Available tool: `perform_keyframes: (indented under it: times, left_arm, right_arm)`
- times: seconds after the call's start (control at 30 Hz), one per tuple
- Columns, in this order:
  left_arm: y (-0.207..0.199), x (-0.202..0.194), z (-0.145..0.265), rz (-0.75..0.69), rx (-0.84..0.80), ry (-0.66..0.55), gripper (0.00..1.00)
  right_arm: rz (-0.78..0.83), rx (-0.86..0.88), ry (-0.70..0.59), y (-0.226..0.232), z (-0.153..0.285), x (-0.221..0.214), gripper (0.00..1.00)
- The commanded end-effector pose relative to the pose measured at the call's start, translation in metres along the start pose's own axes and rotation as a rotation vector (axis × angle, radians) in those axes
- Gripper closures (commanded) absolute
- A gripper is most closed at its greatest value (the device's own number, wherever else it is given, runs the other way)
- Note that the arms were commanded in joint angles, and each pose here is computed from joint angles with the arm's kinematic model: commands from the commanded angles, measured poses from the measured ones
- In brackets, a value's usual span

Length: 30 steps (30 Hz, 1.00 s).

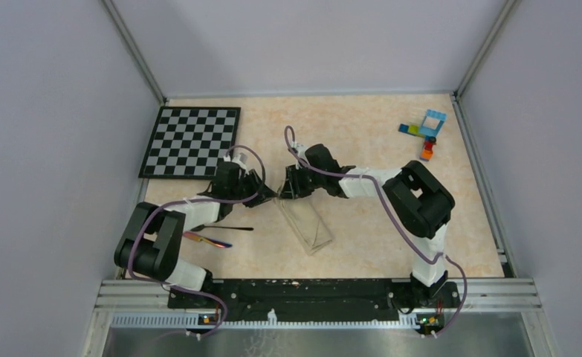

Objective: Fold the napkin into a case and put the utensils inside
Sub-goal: Grasp the top corner of the smaller rectangle folded napkin from the folded napkin.

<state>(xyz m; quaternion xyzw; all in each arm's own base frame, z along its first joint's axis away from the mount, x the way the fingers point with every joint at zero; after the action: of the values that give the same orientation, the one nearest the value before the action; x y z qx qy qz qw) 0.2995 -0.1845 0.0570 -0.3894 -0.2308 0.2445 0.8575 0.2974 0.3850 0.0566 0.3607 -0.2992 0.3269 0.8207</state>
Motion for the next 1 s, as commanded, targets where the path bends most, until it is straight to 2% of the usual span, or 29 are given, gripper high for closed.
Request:
perform_keyframes:
  times: [0.0, 0.2, 0.27, 0.63, 0.73, 0.87, 0.97]
  left_arm:
    - [-0.008, 0.002, -0.001, 0.017, -0.043, 0.000, 0.65]
    - [0.006, 0.001, 0.000, 0.042, -0.003, -0.032, 0.79]
    - [0.009, 0.001, -0.001, 0.049, 0.009, -0.037, 0.83]
    - [0.016, -0.011, -0.023, 0.051, 0.027, 0.013, 0.92]
    - [0.017, -0.011, -0.020, 0.043, 0.036, 0.011, 0.92]
    - [0.023, -0.005, -0.011, 0.011, 0.065, -0.027, 0.91]
    - [0.027, -0.001, -0.003, 0.012, 0.068, -0.042, 0.88]
  right_arm:
    - [0.010, 0.018, -0.089, 0.006, 0.020, 0.026, 0.66]
    - [0.001, 0.017, -0.075, -0.003, 0.012, 0.023, 0.90]
    - [-0.001, 0.026, -0.067, -0.004, 0.007, 0.023, 0.93]
    - [-0.025, 0.074, 0.033, 0.009, -0.035, 0.004, 0.93]
    - [-0.037, 0.012, 0.022, -0.004, -0.025, 0.003, 0.88]
    - [-0.048, 0.026, -0.020, -0.004, 0.001, 0.018, 0.78]
    - [-0.056, 0.025, -0.033, -0.009, 0.017, 0.024, 0.76]
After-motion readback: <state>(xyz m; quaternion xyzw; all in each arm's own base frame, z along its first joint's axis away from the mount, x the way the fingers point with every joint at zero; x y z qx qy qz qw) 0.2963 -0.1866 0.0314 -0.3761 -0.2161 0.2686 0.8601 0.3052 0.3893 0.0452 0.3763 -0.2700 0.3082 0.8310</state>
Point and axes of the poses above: each gripper's point midway between its finger pads, its own z axis back along the fingers, its own y axis along the line the jaws close on, x = y × z, the point moved 1 cm from there along z, back along the fingers, and after that the axes turned 15 degrees about z, right-handed, at the moved point
